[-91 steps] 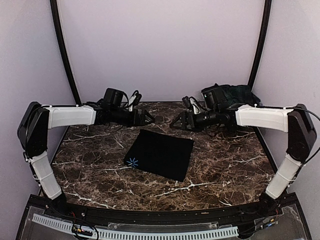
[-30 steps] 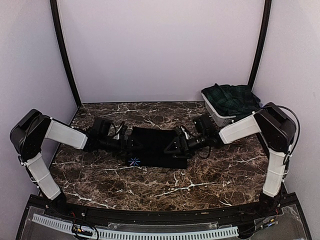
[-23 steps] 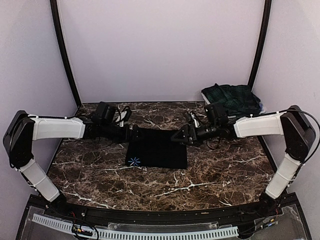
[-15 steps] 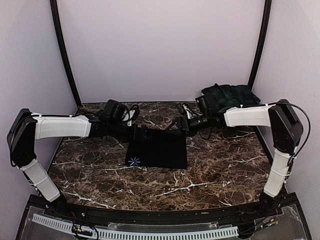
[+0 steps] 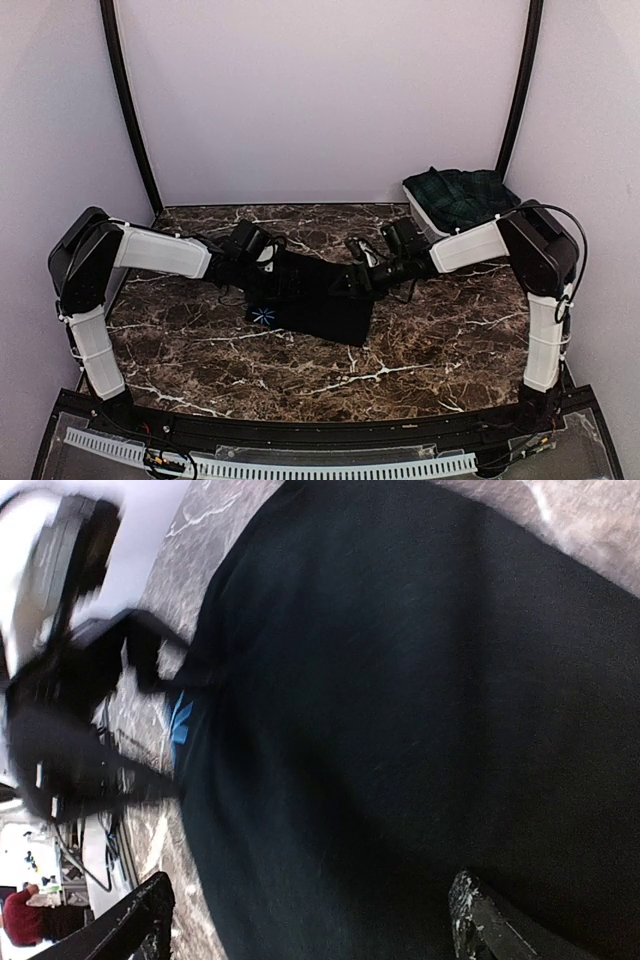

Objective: Fold and stack the mixed laundry pile
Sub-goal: Rotate the square-folded T-shirt at the center of the board, then pick up the square-folded T-shirt from the center of the board.

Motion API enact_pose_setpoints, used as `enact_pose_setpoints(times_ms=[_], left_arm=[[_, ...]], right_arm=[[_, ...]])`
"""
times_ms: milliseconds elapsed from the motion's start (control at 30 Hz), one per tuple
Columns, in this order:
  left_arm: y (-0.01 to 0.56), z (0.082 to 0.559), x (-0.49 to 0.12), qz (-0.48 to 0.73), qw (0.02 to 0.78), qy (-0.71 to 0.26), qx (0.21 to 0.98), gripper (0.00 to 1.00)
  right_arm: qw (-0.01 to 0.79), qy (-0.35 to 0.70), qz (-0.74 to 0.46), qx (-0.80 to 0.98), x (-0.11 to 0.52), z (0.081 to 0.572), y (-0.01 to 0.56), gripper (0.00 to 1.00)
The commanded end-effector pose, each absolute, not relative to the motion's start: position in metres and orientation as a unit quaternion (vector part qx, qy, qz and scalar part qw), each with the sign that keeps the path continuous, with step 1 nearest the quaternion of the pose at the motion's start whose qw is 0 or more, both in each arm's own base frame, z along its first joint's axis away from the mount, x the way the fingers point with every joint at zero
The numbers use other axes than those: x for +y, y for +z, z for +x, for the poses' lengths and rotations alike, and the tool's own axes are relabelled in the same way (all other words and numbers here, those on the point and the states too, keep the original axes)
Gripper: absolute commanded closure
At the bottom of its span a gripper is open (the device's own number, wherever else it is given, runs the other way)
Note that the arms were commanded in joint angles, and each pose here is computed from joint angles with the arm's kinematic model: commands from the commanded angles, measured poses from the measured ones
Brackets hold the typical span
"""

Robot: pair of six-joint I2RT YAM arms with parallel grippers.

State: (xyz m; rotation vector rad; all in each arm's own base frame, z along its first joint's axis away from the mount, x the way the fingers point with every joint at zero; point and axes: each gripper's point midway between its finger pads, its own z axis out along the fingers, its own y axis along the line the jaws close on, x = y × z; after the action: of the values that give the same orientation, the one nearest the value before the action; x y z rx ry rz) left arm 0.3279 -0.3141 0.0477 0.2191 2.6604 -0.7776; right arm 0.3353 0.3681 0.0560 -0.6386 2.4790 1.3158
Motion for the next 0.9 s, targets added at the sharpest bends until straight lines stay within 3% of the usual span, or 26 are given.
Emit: enact_pose_setpoints(times_ms=[0, 233, 400, 567, 700, 867], left_arm=[[0.025, 0.359, -0.274, 0.044, 0.175, -0.213, 0.96, 0.01], [0.075, 0.424, -0.289, 0.089, 0.243, -0.221, 0.94, 0.01], [0.127, 0.424, -0.294, 0.138, 0.291, -0.195, 0.926, 0.01], [0.136, 0.366, -0.326, 0.236, 0.306, -0.166, 0.907, 0.02], [0.124, 0.314, -0.353, 0.313, 0.306, -0.174, 0.882, 0.17], [0.107, 0.274, -0.381, 0.396, 0.299, -0.162, 0.853, 0.48]], right_arm=[[0.09, 0.464, -0.207, 0.857, 0.374, 0.283, 0.047, 0.07], [0.065, 0.531, -0.237, 0.811, 0.429, 0.195, 0.097, 0.07], [0.144, 0.518, -0.243, 0.808, 0.409, 0.215, 0.155, 0.06], [0.19, 0.473, -0.196, 0.838, 0.354, 0.262, 0.155, 0.08], [0.201, 0.453, -0.171, 0.852, 0.321, 0.286, 0.144, 0.09], [0.194, 0.439, -0.161, 0.862, 0.303, 0.297, 0.131, 0.09]])
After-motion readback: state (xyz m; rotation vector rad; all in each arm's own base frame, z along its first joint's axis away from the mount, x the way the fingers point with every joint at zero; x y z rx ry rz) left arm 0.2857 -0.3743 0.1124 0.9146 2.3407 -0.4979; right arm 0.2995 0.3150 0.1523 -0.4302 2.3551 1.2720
